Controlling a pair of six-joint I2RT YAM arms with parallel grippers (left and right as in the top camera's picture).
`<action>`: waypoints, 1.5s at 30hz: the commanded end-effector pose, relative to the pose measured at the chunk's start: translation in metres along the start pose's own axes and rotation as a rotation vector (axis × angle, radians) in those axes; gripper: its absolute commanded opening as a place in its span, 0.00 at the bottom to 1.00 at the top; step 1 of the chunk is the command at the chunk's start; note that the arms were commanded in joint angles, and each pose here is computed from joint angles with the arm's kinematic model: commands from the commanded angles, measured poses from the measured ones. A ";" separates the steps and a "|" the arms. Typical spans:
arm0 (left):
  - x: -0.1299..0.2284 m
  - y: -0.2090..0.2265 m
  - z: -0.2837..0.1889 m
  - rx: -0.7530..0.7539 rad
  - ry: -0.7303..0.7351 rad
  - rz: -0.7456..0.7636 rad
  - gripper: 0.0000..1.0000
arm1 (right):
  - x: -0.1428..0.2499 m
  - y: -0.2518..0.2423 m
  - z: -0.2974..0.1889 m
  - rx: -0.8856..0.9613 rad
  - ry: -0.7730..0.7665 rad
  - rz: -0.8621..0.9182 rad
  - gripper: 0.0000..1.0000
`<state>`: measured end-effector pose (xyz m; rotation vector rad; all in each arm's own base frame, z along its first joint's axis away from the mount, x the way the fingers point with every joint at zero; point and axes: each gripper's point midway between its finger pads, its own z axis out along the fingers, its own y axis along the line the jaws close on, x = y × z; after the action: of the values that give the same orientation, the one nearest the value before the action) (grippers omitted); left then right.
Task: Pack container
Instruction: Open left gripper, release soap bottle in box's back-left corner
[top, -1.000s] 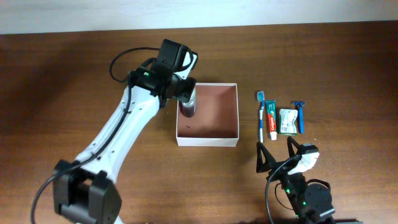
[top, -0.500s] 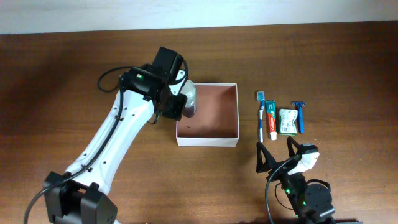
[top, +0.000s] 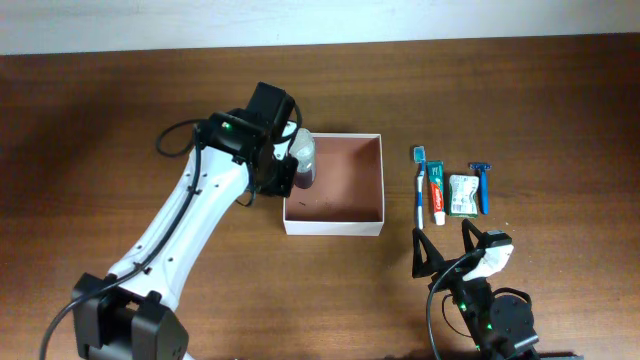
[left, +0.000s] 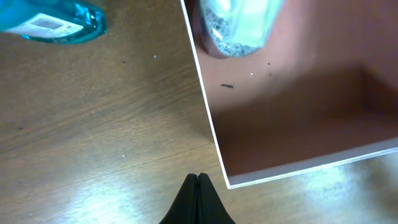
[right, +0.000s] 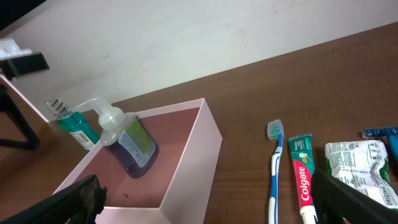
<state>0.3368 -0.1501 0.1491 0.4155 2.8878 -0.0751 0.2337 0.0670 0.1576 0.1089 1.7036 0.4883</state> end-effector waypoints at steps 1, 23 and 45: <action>0.013 0.002 0.014 -0.011 0.022 -0.060 0.01 | 0.001 -0.005 0.000 0.020 -0.008 -0.002 0.98; 0.041 -0.004 0.054 0.028 0.084 -0.137 0.01 | 0.001 -0.005 0.000 0.020 -0.008 -0.002 0.98; 0.045 -0.026 0.052 0.159 0.118 -0.141 0.01 | 0.001 -0.005 0.000 0.020 -0.008 -0.002 0.98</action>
<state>0.3037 -0.1604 0.0849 0.2540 3.0303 -0.2471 0.2337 0.0670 0.1576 0.1083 1.7040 0.4882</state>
